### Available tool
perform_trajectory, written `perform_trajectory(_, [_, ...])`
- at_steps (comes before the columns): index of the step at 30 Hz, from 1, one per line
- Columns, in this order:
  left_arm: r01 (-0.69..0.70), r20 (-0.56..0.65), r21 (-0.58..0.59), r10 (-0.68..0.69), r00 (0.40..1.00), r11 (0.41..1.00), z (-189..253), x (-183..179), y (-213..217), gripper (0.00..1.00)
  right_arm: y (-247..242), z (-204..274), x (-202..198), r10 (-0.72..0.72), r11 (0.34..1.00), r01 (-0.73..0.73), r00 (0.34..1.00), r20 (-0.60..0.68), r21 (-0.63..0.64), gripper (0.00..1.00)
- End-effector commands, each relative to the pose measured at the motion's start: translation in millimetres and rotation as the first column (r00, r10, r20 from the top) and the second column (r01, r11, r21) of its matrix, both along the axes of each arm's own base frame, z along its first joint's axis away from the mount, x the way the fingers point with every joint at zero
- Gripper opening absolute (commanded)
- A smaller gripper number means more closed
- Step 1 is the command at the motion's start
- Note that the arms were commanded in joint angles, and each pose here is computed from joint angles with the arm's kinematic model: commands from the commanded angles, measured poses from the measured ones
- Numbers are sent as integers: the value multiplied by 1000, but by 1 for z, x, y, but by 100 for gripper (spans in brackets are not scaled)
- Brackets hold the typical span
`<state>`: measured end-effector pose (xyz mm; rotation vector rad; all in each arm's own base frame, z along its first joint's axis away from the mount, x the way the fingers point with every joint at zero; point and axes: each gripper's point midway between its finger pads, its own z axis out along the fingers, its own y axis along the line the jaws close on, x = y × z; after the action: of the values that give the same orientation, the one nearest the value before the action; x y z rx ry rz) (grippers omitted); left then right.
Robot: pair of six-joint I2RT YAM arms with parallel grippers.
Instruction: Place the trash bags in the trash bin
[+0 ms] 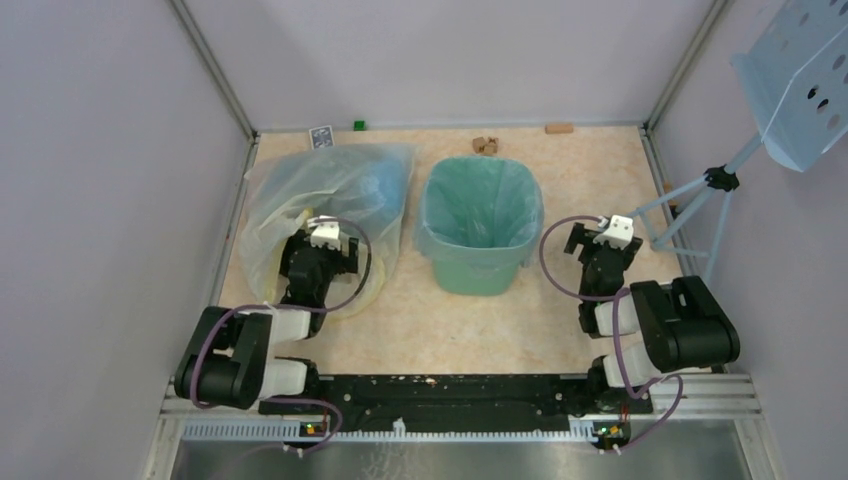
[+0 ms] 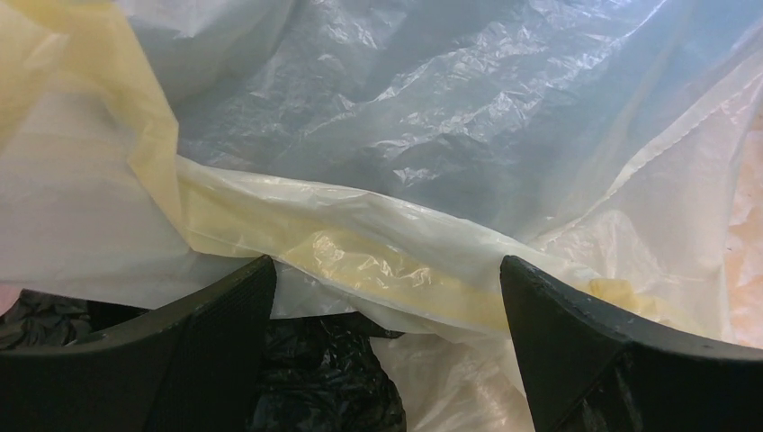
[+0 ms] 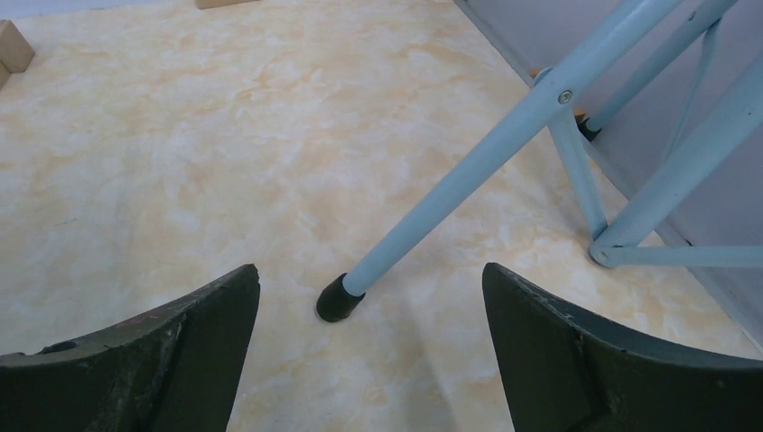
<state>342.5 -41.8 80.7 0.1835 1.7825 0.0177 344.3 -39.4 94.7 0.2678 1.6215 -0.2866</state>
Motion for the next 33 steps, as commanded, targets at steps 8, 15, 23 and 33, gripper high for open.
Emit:
perform_trajectory(8, [114,107,-66,-107,988,991,20,33,6,99,8,14,11,43,999,-45,998,55,23,93])
perform_trajectory(15, [199,104,-32,-195,975,979,8,37,-6,99,8,14,11,43,999,-44,997,57,23,94])
perform_trajectory(23, [194,97,-39,-190,977,980,7,36,-5,99,8,14,10,43,999,-44,998,56,24,94])
perform_trajectory(33, [195,95,-39,-191,977,980,6,36,-5,99,8,14,11,44,999,-45,997,56,23,94])
